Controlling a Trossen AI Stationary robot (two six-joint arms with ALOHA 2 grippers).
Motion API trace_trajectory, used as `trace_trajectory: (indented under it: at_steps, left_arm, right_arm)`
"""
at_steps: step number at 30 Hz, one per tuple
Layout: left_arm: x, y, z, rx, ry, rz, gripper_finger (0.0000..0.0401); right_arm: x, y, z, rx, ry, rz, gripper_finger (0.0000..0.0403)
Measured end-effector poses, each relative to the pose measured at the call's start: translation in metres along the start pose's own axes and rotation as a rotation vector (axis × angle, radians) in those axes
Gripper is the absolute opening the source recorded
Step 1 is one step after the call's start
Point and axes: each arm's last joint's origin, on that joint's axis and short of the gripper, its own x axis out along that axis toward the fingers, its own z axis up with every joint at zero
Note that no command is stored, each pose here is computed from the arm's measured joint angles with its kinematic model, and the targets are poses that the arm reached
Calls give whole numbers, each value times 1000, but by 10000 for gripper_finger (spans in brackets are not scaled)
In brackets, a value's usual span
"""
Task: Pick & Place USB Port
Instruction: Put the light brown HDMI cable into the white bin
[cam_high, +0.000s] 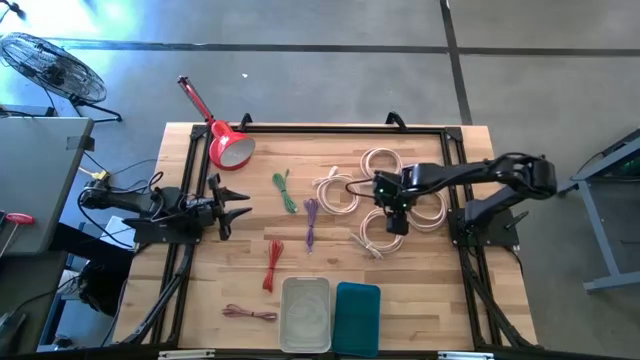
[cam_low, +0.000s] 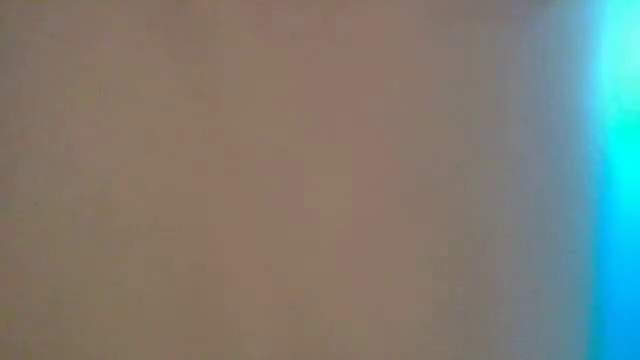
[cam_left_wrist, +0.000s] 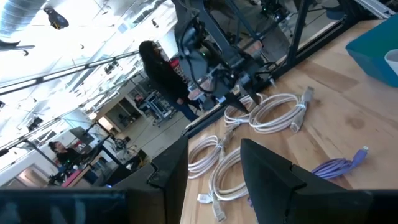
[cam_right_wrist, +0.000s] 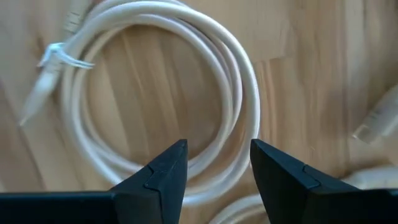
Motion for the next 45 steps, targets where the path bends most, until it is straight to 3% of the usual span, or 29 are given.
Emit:
trace_trajectory:
  at_steps: [11,14,19,26,30,35,40,45]
  left_arm:
    - [0,-1,-1,6,13,-17,142]
    - [0,-1,-1,6,13,-18,142]
    - [0,-1,-1,7,12,-19,142]
    - [0,-2,-1,7,11,-21,142]
    - [0,-2,0,1,-16,-38,142]
    - [0,0,3,-55,-74,-33,142]
    - [0,5,12,-109,-206,2,142]
    - [3,6,15,-131,-228,22,143]
  right_arm:
    - [45,-5,5,-35,9,8,162]
    - [46,-6,10,-48,-39,-8,129]
    - [43,-6,9,-95,-68,-26,18]
    - [37,3,13,-146,-90,-58,9]
    - [21,17,17,-204,-109,-71,8]
    - [-14,42,27,-291,-183,-177,7]
    - [-56,69,39,-395,-351,-263,7]
    - [-80,92,49,-503,-451,-319,7]
